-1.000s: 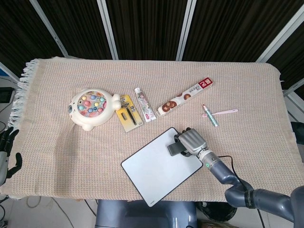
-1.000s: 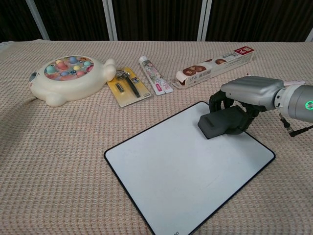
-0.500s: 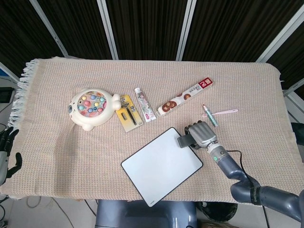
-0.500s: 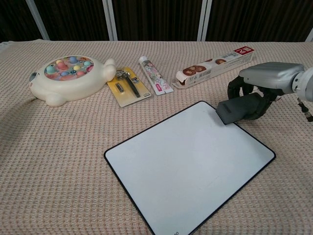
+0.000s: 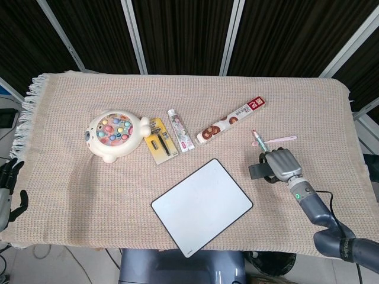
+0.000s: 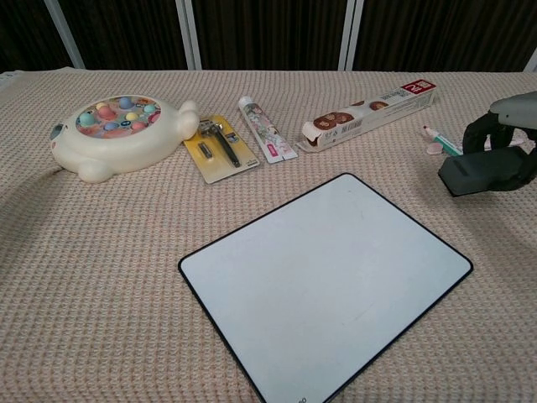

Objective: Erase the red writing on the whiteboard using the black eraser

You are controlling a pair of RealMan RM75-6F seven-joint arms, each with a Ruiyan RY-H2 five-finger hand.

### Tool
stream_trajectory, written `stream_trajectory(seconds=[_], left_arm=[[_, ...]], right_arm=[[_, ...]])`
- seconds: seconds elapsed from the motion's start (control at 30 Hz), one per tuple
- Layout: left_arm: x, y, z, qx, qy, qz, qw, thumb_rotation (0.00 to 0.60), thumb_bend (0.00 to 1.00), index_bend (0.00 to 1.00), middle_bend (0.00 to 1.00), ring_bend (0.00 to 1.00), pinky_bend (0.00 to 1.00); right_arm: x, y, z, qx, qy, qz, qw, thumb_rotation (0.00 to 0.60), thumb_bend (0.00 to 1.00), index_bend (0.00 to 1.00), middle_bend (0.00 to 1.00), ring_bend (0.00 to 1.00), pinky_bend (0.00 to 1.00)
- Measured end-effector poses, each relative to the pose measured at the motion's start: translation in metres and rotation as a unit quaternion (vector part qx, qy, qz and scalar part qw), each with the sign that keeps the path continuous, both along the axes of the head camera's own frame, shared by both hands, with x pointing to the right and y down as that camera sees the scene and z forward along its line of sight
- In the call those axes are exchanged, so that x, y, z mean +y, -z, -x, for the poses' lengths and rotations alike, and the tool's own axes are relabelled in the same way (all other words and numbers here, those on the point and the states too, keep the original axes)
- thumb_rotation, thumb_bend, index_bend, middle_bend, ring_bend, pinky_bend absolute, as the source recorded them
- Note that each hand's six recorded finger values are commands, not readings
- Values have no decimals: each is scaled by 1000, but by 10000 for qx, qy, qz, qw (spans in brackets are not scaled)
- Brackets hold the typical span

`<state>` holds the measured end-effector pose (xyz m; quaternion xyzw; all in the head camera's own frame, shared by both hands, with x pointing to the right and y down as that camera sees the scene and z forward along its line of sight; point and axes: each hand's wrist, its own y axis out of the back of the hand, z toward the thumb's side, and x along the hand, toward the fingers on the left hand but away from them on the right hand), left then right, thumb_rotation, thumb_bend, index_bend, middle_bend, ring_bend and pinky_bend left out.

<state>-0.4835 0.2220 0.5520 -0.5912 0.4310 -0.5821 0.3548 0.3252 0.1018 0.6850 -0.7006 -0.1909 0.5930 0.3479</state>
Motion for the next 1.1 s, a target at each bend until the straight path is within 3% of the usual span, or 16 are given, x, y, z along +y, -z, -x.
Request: stream_trajectory(seconds=[0.2,0.3,0.47,0.6,0.83,1.1], left_arm=[[1,0,-1,-1,-15,4,10000,600,599,56,5,42,52],[1,0,-1,-4,-15,10,10000,600,600,56,5,42,52],[1,0,-1,8,-18,16,10000,600,599,58,5,42,52],[1,0,-1,55,-5,30,10000,600,599,58,5,42,52],[1,0,-1,53,13,43,10000,600,599,58,5,42,52],[1,0,-1,40,9,16,10000,600,599,58,5,42,52]], right_arm=[[8,-6,-23,211,-97,201,9995,600,335,502,485,453,306],[11,-12,-31,317,-130,247,9991,600,298,486,429,407,271],[15,-18,-37,339,-250,319,9986,600,192,169,159,190,170],[18,-16,-39,326,-279,404,9983,600,149,58,49,95,150],[17,-3,-40,267,-322,425,9982,600,143,26,1,58,142],[2,36,-47,121,-421,-244,9987,600,142,6,0,56,142]])
